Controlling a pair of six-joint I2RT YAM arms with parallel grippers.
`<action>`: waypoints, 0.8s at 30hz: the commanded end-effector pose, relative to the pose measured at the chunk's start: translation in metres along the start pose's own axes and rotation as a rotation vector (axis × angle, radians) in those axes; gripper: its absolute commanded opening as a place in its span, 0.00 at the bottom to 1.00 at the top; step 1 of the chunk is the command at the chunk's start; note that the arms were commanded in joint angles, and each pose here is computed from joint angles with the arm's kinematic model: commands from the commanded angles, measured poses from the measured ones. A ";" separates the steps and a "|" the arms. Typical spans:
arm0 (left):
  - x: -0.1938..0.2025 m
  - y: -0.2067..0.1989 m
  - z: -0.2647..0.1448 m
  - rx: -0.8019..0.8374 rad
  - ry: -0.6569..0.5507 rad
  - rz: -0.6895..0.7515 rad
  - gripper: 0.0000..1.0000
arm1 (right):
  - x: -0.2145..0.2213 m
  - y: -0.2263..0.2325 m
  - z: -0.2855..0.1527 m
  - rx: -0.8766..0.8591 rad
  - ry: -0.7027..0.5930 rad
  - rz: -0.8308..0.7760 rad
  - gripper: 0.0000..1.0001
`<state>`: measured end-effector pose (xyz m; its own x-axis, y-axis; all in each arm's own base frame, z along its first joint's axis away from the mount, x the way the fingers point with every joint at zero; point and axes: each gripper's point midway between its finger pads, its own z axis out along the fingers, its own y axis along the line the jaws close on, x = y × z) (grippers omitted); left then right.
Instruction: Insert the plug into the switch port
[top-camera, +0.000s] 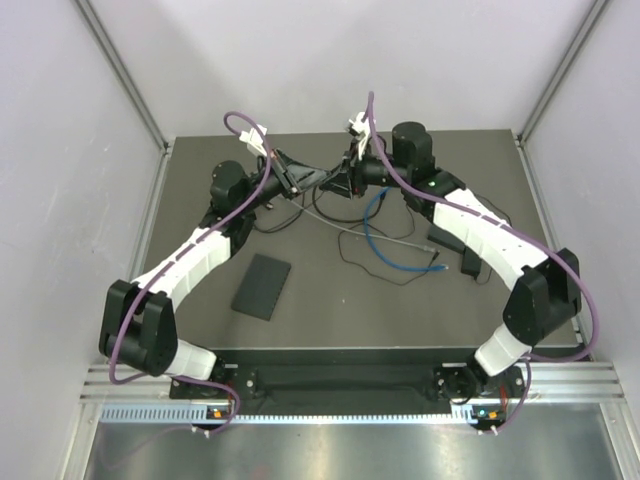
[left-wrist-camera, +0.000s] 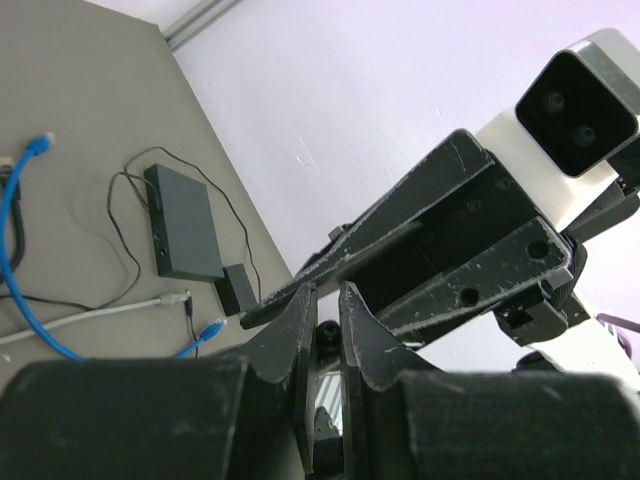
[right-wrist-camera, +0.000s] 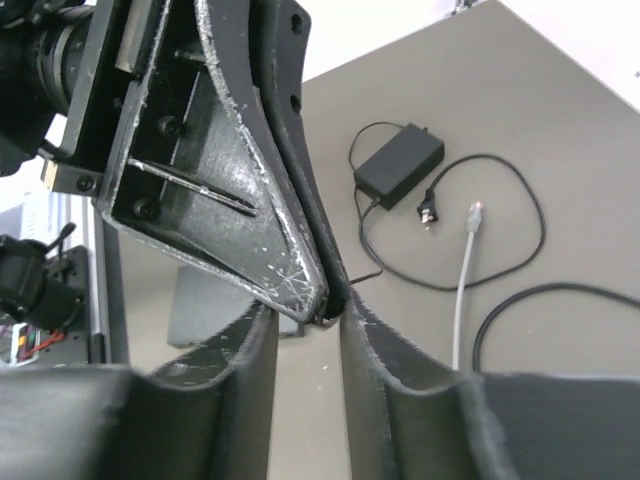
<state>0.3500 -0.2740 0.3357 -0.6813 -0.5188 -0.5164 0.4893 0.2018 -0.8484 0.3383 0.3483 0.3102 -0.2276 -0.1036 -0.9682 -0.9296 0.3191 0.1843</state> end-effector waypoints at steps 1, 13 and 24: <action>-0.007 -0.006 0.000 0.033 -0.031 0.009 0.00 | -0.039 0.014 0.009 -0.045 -0.097 -0.094 0.22; -0.038 0.027 -0.020 -0.077 -0.101 0.055 0.55 | -0.006 0.012 0.005 -0.059 0.038 -0.101 0.00; -0.046 0.120 -0.138 -0.451 -0.118 0.074 0.60 | 0.154 0.017 -0.003 0.022 0.457 -0.157 0.00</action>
<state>0.3951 -0.1127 0.2739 -0.5085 -0.6529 -0.5613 0.2460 0.5146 -0.8214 0.2991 0.3337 0.1829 -0.2615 -0.4650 -0.8458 -0.9417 0.3149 0.1181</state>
